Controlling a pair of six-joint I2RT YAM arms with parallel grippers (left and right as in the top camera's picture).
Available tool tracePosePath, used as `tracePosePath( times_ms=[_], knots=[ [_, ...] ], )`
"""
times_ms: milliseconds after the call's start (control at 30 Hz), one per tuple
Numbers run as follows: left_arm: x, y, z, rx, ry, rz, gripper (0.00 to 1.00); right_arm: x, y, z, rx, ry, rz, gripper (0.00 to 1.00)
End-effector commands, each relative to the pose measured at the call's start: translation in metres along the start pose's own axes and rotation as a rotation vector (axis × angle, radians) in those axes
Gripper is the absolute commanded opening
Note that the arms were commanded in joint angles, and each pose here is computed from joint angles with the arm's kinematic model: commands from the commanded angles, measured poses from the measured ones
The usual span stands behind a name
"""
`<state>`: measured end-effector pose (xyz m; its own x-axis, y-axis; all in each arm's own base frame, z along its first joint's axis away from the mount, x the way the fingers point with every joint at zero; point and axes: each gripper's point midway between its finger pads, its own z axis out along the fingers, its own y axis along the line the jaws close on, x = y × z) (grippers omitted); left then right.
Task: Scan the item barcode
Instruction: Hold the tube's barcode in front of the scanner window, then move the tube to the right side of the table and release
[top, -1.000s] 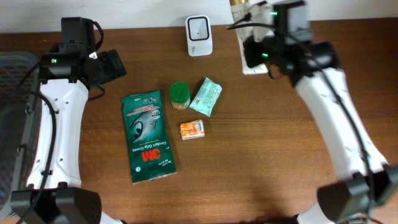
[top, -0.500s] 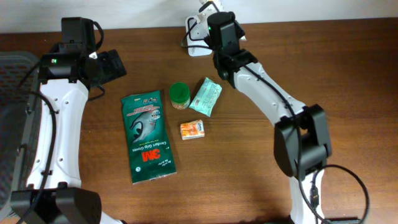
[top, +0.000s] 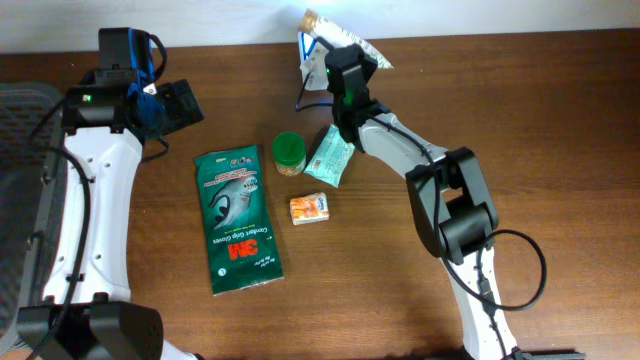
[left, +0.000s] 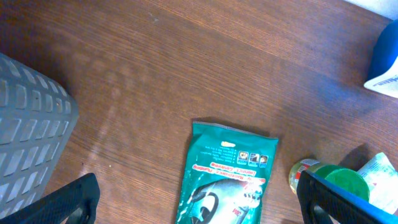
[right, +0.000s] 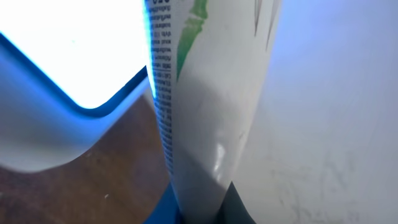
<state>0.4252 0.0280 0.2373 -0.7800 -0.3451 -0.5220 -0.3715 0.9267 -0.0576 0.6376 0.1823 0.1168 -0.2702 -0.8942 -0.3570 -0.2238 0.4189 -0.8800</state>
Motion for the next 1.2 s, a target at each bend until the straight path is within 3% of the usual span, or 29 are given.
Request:
tracePosePath(
  times_ms=[0,400,600,767,967,1167],
  knots=[
    [-0.004,0.000,-0.003,0.006,-0.011,0.011,0.99,-0.013,-0.025,-0.007,0.069,-0.011,0.003,0.04],
    [-0.004,0.000,-0.003,0.006,-0.011,0.011,0.99,-0.030,-0.025,-0.017,0.072,-0.040,0.009,0.04],
    [-0.004,0.000,-0.003,0.006,-0.011,0.011,0.99,-0.043,-0.077,-0.043,0.098,-0.081,0.248,0.04],
    [-0.004,0.000,-0.003,0.006,-0.011,0.011,0.99,-0.048,-0.124,-0.092,-0.053,-0.123,0.453,0.04],
    [-0.004,0.000,-0.003,0.006,-0.011,0.011,0.99,0.003,-0.162,-0.159,-0.262,0.016,0.814,0.04],
    [-0.004,0.000,-0.003,0.006,-0.011,0.011,0.99,0.079,-0.157,-0.208,-0.499,0.247,1.010,0.04]
  ],
)
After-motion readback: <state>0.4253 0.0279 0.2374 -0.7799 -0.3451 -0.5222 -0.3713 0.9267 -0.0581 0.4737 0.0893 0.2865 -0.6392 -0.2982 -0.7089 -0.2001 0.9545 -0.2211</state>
